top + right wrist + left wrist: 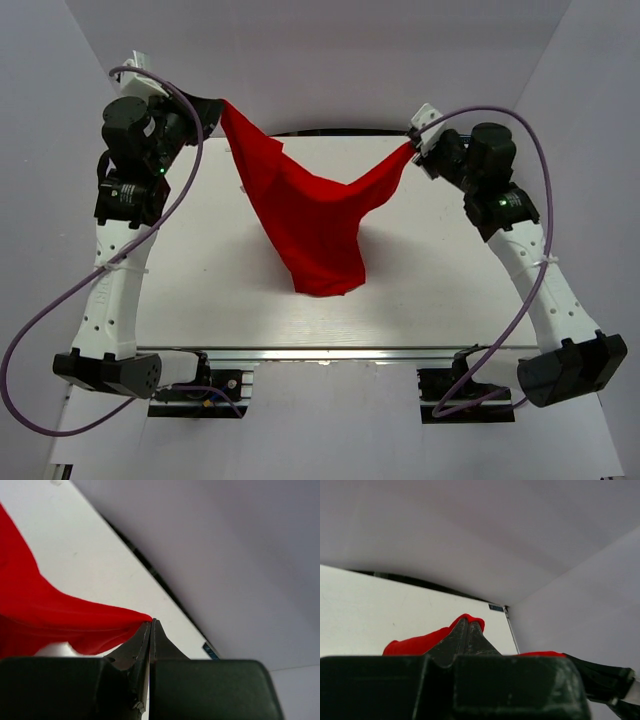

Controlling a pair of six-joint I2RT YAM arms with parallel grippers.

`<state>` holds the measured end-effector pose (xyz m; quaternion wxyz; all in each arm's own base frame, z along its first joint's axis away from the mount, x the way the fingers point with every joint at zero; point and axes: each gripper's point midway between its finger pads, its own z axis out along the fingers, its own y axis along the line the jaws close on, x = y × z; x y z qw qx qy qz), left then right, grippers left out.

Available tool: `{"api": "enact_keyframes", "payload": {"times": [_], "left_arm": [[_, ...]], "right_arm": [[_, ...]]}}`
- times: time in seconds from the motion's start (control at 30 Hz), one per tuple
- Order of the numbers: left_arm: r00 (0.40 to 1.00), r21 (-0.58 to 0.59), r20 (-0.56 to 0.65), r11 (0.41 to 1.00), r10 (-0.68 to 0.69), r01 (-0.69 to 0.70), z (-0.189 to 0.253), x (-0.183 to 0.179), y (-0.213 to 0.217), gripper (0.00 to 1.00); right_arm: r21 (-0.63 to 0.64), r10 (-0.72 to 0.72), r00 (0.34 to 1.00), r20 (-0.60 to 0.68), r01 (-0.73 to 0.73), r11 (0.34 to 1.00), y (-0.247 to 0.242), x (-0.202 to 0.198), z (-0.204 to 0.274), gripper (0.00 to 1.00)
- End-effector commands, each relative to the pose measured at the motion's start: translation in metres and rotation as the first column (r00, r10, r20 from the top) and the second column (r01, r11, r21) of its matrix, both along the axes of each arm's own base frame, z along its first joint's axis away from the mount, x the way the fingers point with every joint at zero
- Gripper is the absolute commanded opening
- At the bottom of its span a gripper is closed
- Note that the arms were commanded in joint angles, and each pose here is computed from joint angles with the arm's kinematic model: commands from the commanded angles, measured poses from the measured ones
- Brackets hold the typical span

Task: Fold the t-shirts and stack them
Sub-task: Flatten out the tshirt

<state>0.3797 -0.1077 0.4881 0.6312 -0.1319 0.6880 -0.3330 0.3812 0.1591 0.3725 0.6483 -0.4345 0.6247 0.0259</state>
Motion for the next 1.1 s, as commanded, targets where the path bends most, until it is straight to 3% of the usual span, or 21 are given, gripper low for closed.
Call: {"api": "enact_keyframes", "payload": {"times": [0.0, 0.43, 0.77, 1.07], "left_arm": [[0.985, 0.006, 0.151, 0.996, 0.083, -0.085, 0.047, -0.001, 0.02, 0.0], [0.926, -0.021, 0.308, 0.975, 0.218, -0.223, 0.107, -0.006, 0.057, 0.0], [0.79, -0.067, 0.57, 0.971, 0.227, -0.231, 0.184, -0.09, 0.064, 0.0], [0.702, -0.115, 0.652, 0.953, 0.286, -0.282, 0.223, -0.146, 0.079, 0.0]], "right_arm": [[0.064, -0.033, 0.986, 0.161, 0.023, 0.998, -0.015, 0.004, 0.065, 0.0], [0.188, -0.196, 0.893, 0.405, 0.129, 0.974, -0.082, 0.001, 0.188, 0.0], [0.283, -0.255, 0.729, 0.635, 0.088, 0.955, -0.099, -0.055, 0.3, 0.0], [0.348, -0.299, 0.632, 0.715, 0.049, 0.936, -0.106, -0.095, 0.35, 0.0]]}}
